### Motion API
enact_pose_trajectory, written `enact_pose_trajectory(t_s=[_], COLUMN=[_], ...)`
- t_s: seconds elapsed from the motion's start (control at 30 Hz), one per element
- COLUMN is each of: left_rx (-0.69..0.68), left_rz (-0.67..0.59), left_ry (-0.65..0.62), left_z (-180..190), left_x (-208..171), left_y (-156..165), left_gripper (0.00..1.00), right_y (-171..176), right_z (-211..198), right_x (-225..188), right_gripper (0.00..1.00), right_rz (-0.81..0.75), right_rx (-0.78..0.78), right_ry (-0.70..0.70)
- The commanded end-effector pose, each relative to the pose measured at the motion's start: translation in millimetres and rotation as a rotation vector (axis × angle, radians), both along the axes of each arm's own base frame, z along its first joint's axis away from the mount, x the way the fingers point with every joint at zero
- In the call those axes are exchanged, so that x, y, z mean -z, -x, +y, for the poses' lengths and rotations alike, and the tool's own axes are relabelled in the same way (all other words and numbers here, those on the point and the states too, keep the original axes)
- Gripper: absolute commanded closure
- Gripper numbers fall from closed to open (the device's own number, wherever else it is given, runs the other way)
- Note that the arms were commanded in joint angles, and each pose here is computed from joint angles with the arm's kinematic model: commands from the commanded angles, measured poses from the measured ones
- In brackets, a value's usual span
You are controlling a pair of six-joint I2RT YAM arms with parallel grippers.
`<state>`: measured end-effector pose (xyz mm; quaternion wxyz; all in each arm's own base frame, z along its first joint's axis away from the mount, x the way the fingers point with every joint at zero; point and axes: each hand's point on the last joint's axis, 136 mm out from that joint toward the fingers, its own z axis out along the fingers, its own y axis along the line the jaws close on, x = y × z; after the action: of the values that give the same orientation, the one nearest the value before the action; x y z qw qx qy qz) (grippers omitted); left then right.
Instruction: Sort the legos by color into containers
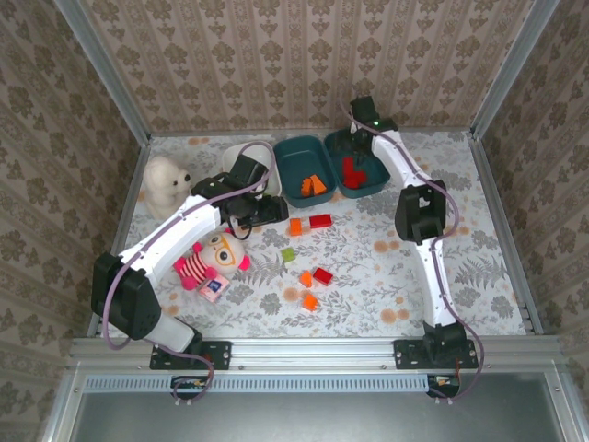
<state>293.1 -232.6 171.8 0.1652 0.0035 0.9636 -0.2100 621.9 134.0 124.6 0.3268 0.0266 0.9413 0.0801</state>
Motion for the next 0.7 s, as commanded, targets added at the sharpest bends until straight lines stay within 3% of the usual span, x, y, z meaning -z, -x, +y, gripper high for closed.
enact_pose_trajectory(t_s=[0.0, 0.1, 0.27, 0.47, 0.67], left_rx=[0.028, 0.058, 0.111, 0.186, 0.22], left_rz=[-0.025, -0.039, -0.06, -0.067, 0.004], left_ry=[-0.023, -0.042, -0.04, -0.061, -0.104], left_z=[8.3, 11.5, 10.0, 8.2, 1.2], left_x=[-6.2, -6.4, -11.4, -9.2, 17.7], left_y=[5.5, 8.5, 12.0, 17.1, 29.6], left_gripper=[0.32, 0.32, 0.32, 0.32, 0.33], right_y=[6.4, 33.4, 109.1, 230.0, 341.7], right_z=[-2.1, 3.2, 17.4, 41.1, 44.2], right_x=[-138.3, -187.4, -226.2, -203.8, -132.9], right_gripper=[0.25, 0.26, 0.27, 0.28, 0.28], right_rz=[-0.289, -0.424, -0.537, -0.519, -0.307], right_rx=[0.032, 0.023, 0.003, -0.093, -0.166], right_ry=[-0.054, -0.065, -0.118, -0.16, -0.197])
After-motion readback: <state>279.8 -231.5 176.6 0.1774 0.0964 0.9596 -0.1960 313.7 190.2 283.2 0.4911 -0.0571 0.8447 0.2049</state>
